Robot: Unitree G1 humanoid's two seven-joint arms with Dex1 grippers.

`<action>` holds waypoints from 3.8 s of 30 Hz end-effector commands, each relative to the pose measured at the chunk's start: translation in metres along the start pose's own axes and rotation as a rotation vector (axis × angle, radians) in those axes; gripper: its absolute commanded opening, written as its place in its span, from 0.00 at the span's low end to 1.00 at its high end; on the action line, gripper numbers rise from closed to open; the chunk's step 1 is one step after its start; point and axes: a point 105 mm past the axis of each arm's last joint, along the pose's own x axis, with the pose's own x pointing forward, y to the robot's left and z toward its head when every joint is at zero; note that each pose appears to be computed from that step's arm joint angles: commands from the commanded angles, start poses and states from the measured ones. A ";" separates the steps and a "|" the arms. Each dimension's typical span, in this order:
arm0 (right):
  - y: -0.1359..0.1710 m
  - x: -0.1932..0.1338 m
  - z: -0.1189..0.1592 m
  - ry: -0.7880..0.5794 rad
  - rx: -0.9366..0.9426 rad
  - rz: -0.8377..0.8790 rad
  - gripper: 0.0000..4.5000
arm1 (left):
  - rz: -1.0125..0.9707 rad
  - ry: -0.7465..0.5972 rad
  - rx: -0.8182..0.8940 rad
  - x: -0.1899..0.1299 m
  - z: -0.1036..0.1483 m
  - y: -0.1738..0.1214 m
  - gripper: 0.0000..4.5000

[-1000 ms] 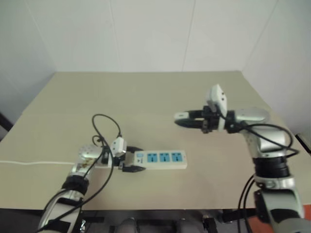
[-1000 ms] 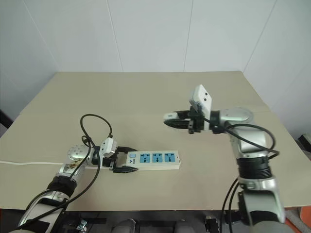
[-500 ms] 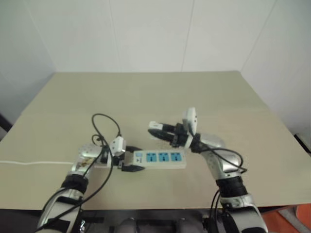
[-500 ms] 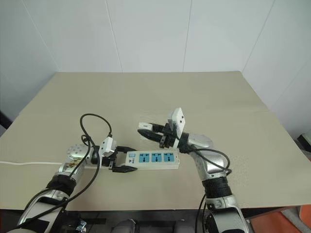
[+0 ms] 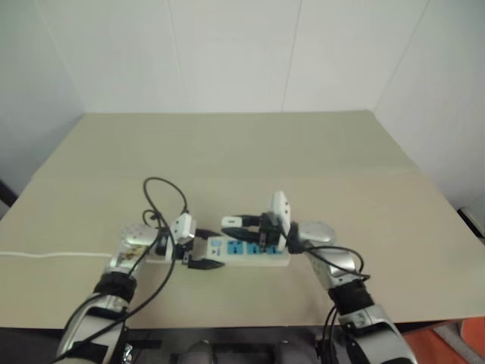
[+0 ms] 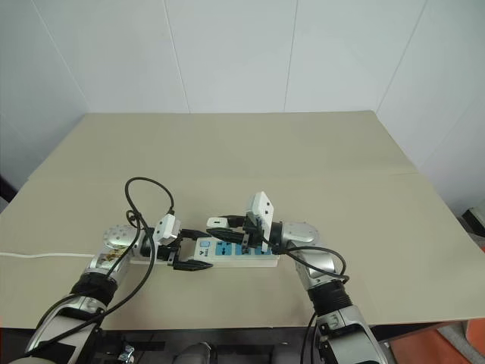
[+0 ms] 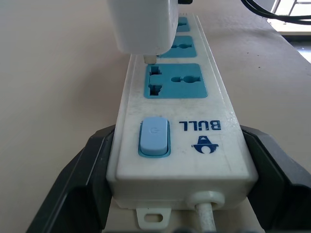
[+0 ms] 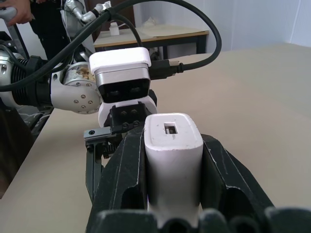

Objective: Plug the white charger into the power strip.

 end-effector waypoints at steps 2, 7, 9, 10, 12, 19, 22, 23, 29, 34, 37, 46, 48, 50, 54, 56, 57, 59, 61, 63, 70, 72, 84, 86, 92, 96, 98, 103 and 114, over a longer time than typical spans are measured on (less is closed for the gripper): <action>0.000 0.003 0.010 -0.037 -0.041 0.007 0.26 | -0.047 0.041 -0.012 0.000 -0.007 -0.008 0.73; 0.000 0.004 0.010 -0.037 -0.039 0.012 0.26 | -0.047 0.041 -0.013 0.000 -0.006 -0.009 0.73; 0.001 0.004 0.009 -0.031 -0.040 0.019 0.26 | -0.047 0.040 -0.012 0.000 -0.006 -0.009 0.73; 0.002 0.004 0.008 -0.028 -0.041 0.023 0.26 | -0.047 0.040 -0.011 0.000 -0.006 -0.009 0.73; 0.003 0.004 0.006 -0.022 -0.040 0.029 0.26 | -0.047 0.040 -0.011 0.000 -0.006 -0.009 0.73; 0.002 0.006 0.001 -0.005 -0.050 0.031 0.26 | -0.045 0.042 -0.012 -0.001 -0.006 -0.009 0.73; 0.000 0.007 -0.001 0.003 -0.058 0.032 0.26 | -0.045 0.041 -0.012 -0.001 -0.006 -0.009 0.73; 0.000 0.008 -0.001 0.003 -0.058 0.031 0.26 | -0.044 0.041 -0.011 -0.001 -0.006 -0.009 0.73; -0.002 0.007 -0.002 0.006 -0.061 0.031 0.26 | -0.045 0.040 -0.009 0.000 -0.006 -0.010 0.73; -0.002 0.005 -0.006 0.018 -0.051 0.033 0.26 | -0.046 0.041 -0.009 -0.001 -0.006 -0.010 0.73; 0.001 0.002 -0.012 0.046 -0.038 0.050 0.26 | -0.046 0.043 -0.009 -0.002 -0.006 -0.010 0.73; 0.002 -0.001 -0.020 0.079 -0.030 0.061 0.26 | -0.043 0.047 -0.010 -0.003 -0.006 -0.010 0.73; 0.001 -0.001 -0.022 0.082 -0.025 0.054 0.26 | -0.043 0.047 -0.011 -0.004 -0.006 -0.010 0.73; 0.000 -0.001 -0.024 0.085 -0.022 0.048 0.26 | -0.042 0.047 -0.011 -0.004 -0.006 -0.010 0.73; -0.004 -0.006 -0.029 0.098 -0.010 0.026 0.26 | -0.039 0.048 -0.014 -0.004 -0.006 -0.010 0.73; -0.006 -0.010 -0.032 0.108 -0.004 0.012 0.26 | -0.038 0.049 -0.015 -0.004 -0.007 -0.011 0.73; -0.007 -0.012 -0.034 0.113 -0.002 0.006 0.26 | -0.038 0.050 -0.015 -0.005 -0.007 -0.011 0.73; -0.008 -0.017 -0.037 0.126 0.002 -0.004 0.26 | -0.036 0.053 -0.016 -0.006 -0.008 -0.011 0.73; -0.010 -0.023 -0.041 0.141 0.005 -0.013 0.26 | -0.032 0.056 -0.016 -0.008 -0.008 -0.011 0.73; -0.011 -0.029 -0.044 0.157 0.008 -0.022 0.26 | -0.029 0.059 -0.016 -0.010 -0.008 -0.011 0.73; -0.019 -0.043 -0.048 0.194 0.010 -0.040 0.26 | -0.021 0.069 -0.017 -0.016 -0.008 -0.011 0.73; -0.022 -0.046 -0.049 0.206 0.008 -0.042 0.26 | -0.020 0.071 -0.017 -0.016 -0.008 -0.010 0.73; -0.029 -0.062 -0.056 0.272 0.008 -0.037 0.26 | -0.015 0.074 -0.018 -0.018 -0.007 -0.011 0.73; -0.027 -0.058 -0.056 0.272 0.007 -0.022 0.26 | -0.015 0.073 -0.017 -0.018 -0.007 -0.011 0.73; -0.022 -0.048 -0.058 0.276 0.012 0.013 0.26 | -0.015 0.067 -0.014 -0.016 -0.006 -0.010 0.73; -0.020 -0.056 -0.065 0.315 0.017 0.016 0.26 | -0.012 0.068 -0.013 -0.017 -0.006 -0.011 0.73; -0.016 -0.059 -0.070 0.336 0.013 0.035 0.26 | -0.012 0.070 -0.015 -0.018 -0.007 -0.012 0.73; -0.009 -0.052 -0.074 0.355 0.011 0.086 0.26 | -0.010 0.067 -0.016 -0.017 -0.007 -0.014 0.73; -0.012 -0.046 -0.071 0.326 0.028 0.051 0.26 | -0.007 0.069 -0.019 -0.017 -0.008 -0.015 0.73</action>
